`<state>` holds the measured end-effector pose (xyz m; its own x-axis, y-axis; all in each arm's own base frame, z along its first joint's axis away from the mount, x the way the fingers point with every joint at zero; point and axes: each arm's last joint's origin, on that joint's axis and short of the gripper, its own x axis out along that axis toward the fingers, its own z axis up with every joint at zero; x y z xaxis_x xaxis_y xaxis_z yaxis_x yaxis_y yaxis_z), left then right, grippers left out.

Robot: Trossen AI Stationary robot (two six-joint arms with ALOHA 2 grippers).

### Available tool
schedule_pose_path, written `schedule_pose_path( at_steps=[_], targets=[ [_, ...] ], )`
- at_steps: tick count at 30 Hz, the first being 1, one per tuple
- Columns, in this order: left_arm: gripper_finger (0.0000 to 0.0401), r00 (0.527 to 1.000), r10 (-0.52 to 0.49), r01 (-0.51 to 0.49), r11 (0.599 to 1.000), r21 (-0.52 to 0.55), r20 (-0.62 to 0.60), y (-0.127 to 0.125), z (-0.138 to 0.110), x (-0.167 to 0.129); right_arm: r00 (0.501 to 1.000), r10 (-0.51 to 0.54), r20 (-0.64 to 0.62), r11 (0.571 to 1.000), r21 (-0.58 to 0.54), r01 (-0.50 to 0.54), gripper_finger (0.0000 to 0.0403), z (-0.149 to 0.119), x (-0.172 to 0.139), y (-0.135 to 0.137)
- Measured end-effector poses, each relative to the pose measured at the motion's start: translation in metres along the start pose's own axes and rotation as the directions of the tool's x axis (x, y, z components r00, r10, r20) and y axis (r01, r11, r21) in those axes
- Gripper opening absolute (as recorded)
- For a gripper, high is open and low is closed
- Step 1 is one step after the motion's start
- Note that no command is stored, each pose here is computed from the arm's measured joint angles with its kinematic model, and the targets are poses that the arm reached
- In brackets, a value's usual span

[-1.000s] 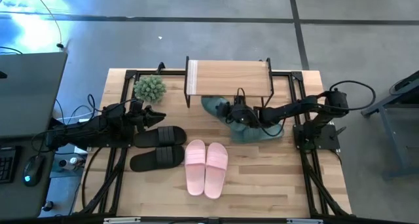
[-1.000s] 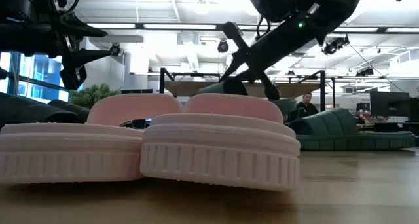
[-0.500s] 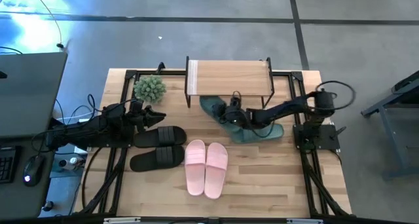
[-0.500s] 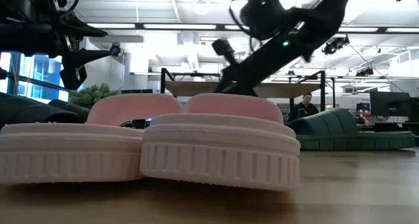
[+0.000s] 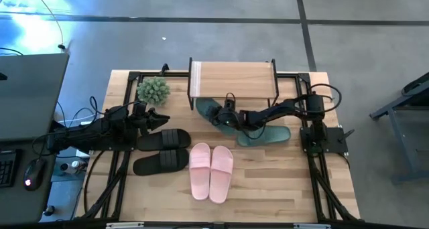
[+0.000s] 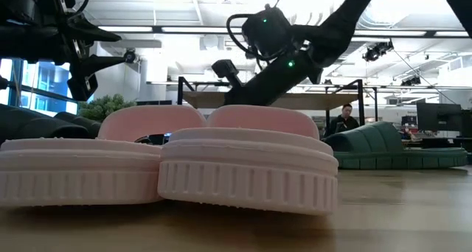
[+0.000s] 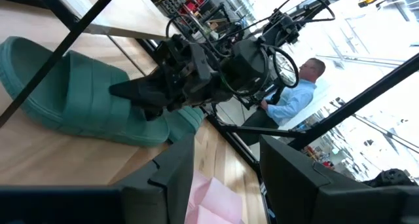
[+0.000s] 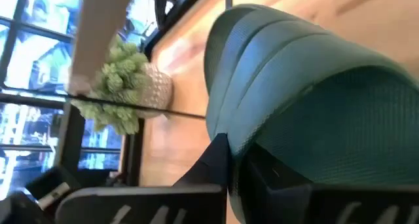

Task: Pick and place slides into the shelf
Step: Put the bottom green slides under the shelf

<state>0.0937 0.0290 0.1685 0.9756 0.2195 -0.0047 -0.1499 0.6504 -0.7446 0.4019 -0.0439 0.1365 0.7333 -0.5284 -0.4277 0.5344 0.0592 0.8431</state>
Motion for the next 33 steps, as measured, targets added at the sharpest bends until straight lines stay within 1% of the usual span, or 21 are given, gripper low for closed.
schedule_pose_path(
  at_steps=[5, 10, 17, 20, 28, 33],
  targets=[
    [0.0159, 1.000, 0.000, 0.000, 1.000, 0.000, 0.000, 0.000, 0.000, 0.000, 1.000, -0.004, 0.019, 1.000, 0.008, 0.004, 0.0000, 0.006, 0.003, -0.001],
    [0.0159, 1.000, 0.000, 0.000, 1.000, 0.000, 0.000, 0.000, 0.000, 0.000, 0.998, -0.015, 0.065, 1.000, 0.019, 0.014, 0.0000, 0.015, 0.007, -0.002],
    [0.0159, 1.000, 0.000, 0.000, 1.000, 0.000, 0.000, 0.000, 0.000, 0.000, 1.000, -0.018, 0.015, 1.000, -0.026, 0.018, 0.0003, 0.017, 0.008, -0.003],
    [0.0159, 1.000, 0.000, 0.000, 1.000, 0.000, 0.000, 0.000, 0.000, 0.000, 1.000, -0.018, 0.011, 0.999, -0.027, 0.018, 0.0022, 0.017, 0.008, -0.003],
    [0.0159, 1.000, 0.000, 0.000, 1.000, 0.000, 0.000, 0.000, 0.000, 0.000, 1.000, -0.020, 0.011, 0.998, -0.054, 0.021, 0.0101, 0.017, 0.008, -0.003],
    [0.0159, 1.000, 0.000, 0.000, 1.000, 0.000, 0.000, 0.000, 0.000, 0.000, 1.000, -0.019, 0.014, 0.998, -0.055, 0.020, 0.0127, 0.016, 0.008, -0.003]
  ],
)
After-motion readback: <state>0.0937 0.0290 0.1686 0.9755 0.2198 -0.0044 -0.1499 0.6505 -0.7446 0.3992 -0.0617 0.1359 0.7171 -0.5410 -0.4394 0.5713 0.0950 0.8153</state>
